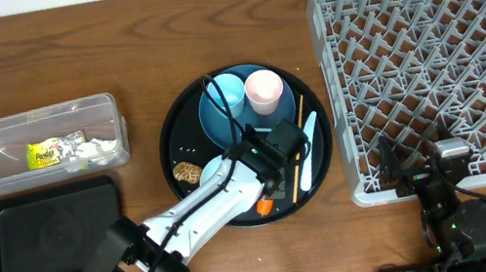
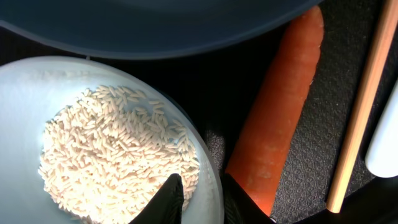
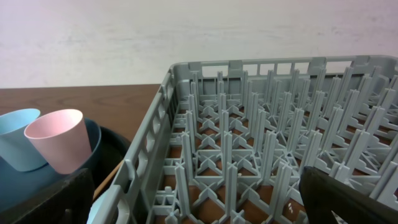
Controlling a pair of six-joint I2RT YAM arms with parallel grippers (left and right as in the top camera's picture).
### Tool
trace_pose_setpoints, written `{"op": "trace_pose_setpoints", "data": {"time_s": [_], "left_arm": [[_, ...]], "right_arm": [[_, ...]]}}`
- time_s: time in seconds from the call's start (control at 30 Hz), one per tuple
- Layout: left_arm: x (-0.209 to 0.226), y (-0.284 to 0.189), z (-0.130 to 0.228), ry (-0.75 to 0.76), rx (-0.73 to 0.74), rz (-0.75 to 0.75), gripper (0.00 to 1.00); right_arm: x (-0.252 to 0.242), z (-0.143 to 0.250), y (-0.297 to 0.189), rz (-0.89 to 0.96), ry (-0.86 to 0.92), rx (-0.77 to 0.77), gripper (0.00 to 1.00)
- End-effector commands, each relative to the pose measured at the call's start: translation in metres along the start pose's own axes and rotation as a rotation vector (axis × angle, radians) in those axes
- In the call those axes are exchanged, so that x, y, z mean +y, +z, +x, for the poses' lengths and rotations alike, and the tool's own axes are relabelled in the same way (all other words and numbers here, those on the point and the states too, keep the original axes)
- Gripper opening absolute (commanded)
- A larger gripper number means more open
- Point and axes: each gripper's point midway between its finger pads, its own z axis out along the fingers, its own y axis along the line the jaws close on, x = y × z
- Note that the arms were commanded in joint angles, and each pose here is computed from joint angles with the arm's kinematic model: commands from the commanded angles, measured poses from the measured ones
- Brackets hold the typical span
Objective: Sort waste into correct bins and load items into the dishwasher rack
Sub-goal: 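Close the left gripper on the light blue rice bowl rim and lift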
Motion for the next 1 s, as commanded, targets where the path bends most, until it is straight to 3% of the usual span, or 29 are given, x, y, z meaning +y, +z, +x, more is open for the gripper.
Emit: {"op": "trace_pose_setpoints", "data": {"time_s": [0.0,0.17,0.3,0.43,0.6,0.97], "left_arm": [[0.008,0.008,0.005,-0.008,0.016,-0.037,0.22],[0.008,0.008,0.005,-0.008,0.017,-0.037,0.28],[0.009,0.008,0.006,-0.008,0.018,-0.038,0.28],[0.010,0.009,0.008,-0.007,0.023,-0.042,0.13],[0.012,0.011,0.011,-0.005,0.031,-0.048,0.06],[0.010,-0.012,0.002,0.109,0.004,-0.027,0.06]], "right_arm": [[-0.006,0.001,0.000,0.025,-0.011,0.003,0.99],[-0.006,0.001,0.000,0.025,-0.011,0.003,0.99],[-0.006,0.001,0.000,0.025,-0.011,0.003,0.99],[-0.006,0.001,0.000,0.025,-0.011,0.003,0.99],[-0.006,0.001,0.000,0.025,-0.011,0.003,0.99],[-0.006,0.001,0.000,0.025,-0.011,0.003,0.99]]}}
